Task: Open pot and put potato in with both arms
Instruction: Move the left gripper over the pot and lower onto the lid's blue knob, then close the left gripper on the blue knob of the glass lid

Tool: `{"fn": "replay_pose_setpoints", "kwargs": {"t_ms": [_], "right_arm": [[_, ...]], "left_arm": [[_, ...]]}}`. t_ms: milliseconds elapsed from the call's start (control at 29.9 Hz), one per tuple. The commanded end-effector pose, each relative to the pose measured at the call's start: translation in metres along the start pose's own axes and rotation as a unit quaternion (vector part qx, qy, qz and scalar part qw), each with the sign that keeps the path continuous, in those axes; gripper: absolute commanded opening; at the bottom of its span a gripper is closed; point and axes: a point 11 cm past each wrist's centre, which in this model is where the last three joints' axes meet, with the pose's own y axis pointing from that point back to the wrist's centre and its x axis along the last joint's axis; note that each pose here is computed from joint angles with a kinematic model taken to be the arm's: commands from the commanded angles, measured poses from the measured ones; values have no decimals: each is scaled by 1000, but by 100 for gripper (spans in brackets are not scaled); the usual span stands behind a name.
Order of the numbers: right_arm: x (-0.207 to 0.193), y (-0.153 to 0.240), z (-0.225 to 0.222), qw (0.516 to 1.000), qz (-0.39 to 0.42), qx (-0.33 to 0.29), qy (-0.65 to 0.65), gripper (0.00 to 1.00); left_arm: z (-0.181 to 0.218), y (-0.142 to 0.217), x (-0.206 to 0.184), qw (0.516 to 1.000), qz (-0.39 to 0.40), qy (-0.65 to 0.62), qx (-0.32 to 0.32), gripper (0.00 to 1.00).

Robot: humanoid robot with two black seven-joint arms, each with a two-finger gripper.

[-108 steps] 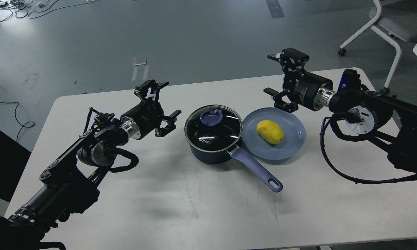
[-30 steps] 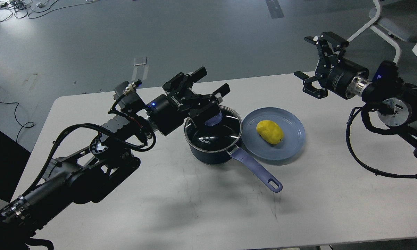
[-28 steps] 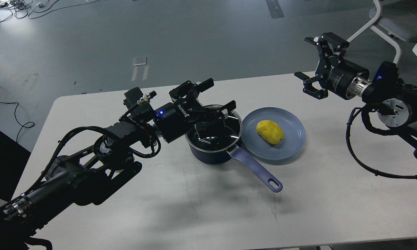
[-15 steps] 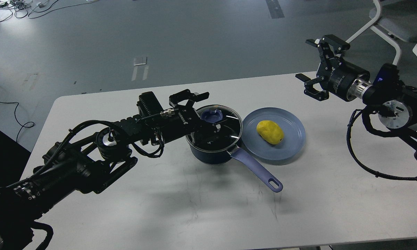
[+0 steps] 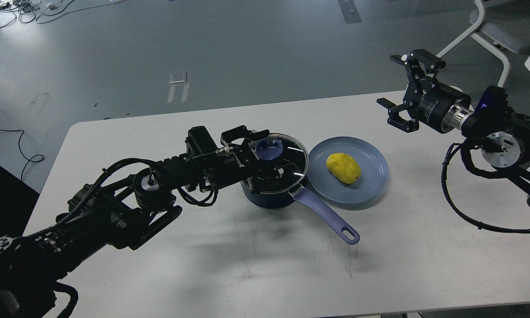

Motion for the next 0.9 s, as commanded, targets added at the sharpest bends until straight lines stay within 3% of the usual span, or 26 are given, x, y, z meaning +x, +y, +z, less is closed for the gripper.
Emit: {"fn": "replay_pose_setpoints", "kwargs": {"t_ms": [0, 769, 835, 869], "right_arm": [[5, 3, -2, 1000, 5, 0, 4, 100], [10, 8, 7, 1000, 12, -9, 4, 100], [11, 8, 8, 1000, 12, -10, 3, 100], [11, 9, 9, 1000, 12, -11, 4, 100]], "left_arm": [[0, -2, -1, 1000, 3, 10, 3, 98], [-5, 4, -23, 998, -23, 53, 21, 98], [-5, 4, -23, 998, -22, 53, 21, 96], [-5, 4, -22, 998, -21, 52, 21, 89]]}}
